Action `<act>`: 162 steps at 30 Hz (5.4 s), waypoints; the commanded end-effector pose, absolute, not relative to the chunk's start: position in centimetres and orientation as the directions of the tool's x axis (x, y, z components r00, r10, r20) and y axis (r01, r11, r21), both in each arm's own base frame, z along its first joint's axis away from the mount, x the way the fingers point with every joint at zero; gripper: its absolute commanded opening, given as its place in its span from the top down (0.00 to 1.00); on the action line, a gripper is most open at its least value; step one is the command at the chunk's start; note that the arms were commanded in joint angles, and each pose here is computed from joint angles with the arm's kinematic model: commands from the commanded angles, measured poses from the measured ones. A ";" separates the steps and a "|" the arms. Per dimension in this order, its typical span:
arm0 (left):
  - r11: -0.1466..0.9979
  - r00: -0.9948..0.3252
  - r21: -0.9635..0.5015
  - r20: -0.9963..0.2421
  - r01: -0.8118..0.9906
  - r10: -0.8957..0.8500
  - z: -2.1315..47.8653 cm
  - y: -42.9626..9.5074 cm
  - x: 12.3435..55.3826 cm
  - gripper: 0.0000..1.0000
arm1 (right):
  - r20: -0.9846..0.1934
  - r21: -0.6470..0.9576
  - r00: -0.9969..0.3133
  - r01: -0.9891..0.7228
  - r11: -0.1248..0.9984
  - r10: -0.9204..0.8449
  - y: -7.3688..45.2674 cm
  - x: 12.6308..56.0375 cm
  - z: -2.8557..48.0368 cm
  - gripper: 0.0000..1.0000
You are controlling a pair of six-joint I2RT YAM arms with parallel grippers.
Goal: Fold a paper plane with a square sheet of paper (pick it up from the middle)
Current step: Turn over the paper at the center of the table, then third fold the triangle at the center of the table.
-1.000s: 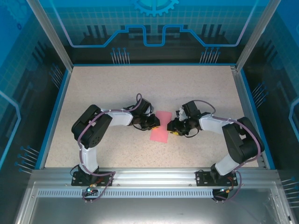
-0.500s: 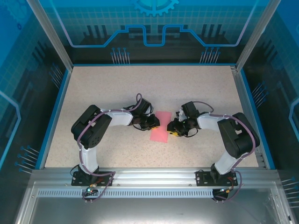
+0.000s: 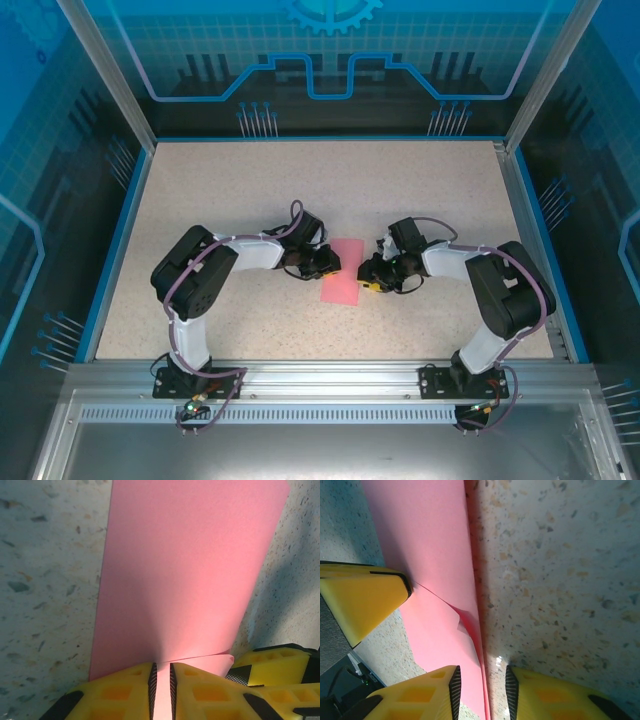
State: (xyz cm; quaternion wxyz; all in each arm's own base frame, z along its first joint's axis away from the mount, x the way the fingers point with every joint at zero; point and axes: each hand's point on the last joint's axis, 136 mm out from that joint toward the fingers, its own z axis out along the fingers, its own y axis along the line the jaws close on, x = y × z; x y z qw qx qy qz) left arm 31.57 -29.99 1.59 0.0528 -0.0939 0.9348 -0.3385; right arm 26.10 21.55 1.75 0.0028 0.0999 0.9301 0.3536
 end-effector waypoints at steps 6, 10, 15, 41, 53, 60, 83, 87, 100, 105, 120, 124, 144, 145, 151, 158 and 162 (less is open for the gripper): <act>0.790 -0.975 -0.592 -0.034 -0.158 -0.220 0.8 -28.5 30.6 0.82 | 0.029 0.718 -0.993 0.098 0.689 0.111 24.4 26.4 2.8 0.67; 0.778 -0.971 -0.605 -0.028 -0.172 -0.237 0.6 -28.3 30.7 0.82 | 0.029 0.707 -0.994 0.096 0.700 0.106 24.6 26.4 2.7 0.67; 0.774 -0.970 -0.607 -0.020 -0.180 -0.242 0.5 -28.1 30.6 0.82 | 0.039 0.703 -0.993 0.104 0.703 0.107 24.7 26.4 2.2 0.67; 0.775 -0.836 -0.615 -0.345 -0.143 -0.427 12.0 -21.2 31.3 0.49 | -0.223 0.325 -0.975 -0.069 0.943 0.005 18.4 26.3 12.0 0.90; 0.756 -0.639 -0.543 -0.443 -0.366 -0.628 11.5 -11.5 28.2 0.42 | -0.201 -0.472 -0.963 -0.065 0.879 -0.179 17.0 26.5 15.6 0.89; 0.735 -0.516 -0.472 -0.523 -0.488 -0.678 11.7 -5.5 24.3 0.37 | -0.059 -0.435 -0.970 -0.187 0.881 -0.235 26.2 26.6 9.3 0.83; 0.758 -0.684 -0.581 -0.426 -0.295 -0.593 11.0 -8.8 20.7 0.27 | -0.322 0.293 -0.944 -0.174 0.940 -0.075 35.1 24.5 20.8 0.34; 0.758 -0.696 -0.574 -0.407 -0.309 -0.592 9.6 -8.8 20.2 0.25 | -0.303 0.449 -0.953 -0.147 0.882 -0.005 34.9 22.8 22.3 0.24; 0.737 -0.683 -0.592 -0.392 -0.326 -0.616 9.9 -8.8 20.2 0.25 | -0.319 0.521 -0.942 -0.084 0.849 0.103 33.9 22.8 26.8 0.09; 0.744 -0.687 -0.581 -0.394 -0.329 -0.611 9.8 -8.9 20.6 0.25 | -0.336 0.512 -0.934 -0.071 0.856 0.123 33.3 23.6 27.3 0.07; 0.759 -0.753 -0.593 -0.362 -0.269 -0.550 9.5 -11.1 21.7 0.22 | -0.366 0.498 -0.917 -0.047 0.866 0.161 28.2 25.1 22.7 0.01; 0.742 -0.800 -0.626 -0.306 -0.241 -0.517 9.7 -13.2 22.4 0.24 | -0.309 0.452 -0.940 -0.008 0.892 0.147 25.5 25.4 18.7 0.01; 0.765 -0.939 -0.638 -0.204 -0.087 -0.277 9.0 -28.2 33.6 0.62 | -0.080 0.563 -0.978 0.116 0.818 0.193 20.7 25.9 8.1 0.19; 0.759 -0.941 -0.645 -0.199 -0.084 -0.273 8.9 -28.6 34.0 0.62 | -0.080 0.555 -0.977 0.122 0.823 0.199 20.6 25.7 7.8 0.19; 0.749 -0.949 -0.660 -0.190 -0.065 -0.250 8.0 -30.2 35.4 0.59 | -0.259 0.493 -0.951 0.018 0.870 0.167 20.0 25.5 8.2 0.01; 0.763 -0.961 -0.642 -0.164 -0.068 -0.224 6.5 -30.2 35.7 0.62 | -0.259 0.477 -0.949 0.034 0.878 0.178 19.1 24.6 8.7 0.07; 0.764 -0.965 -0.642 -0.160 -0.060 -0.210 6.2 -30.2 35.8 0.66 | -0.260 0.544 -0.942 0.038 0.838 0.211 19.8 24.4 8.0 0.11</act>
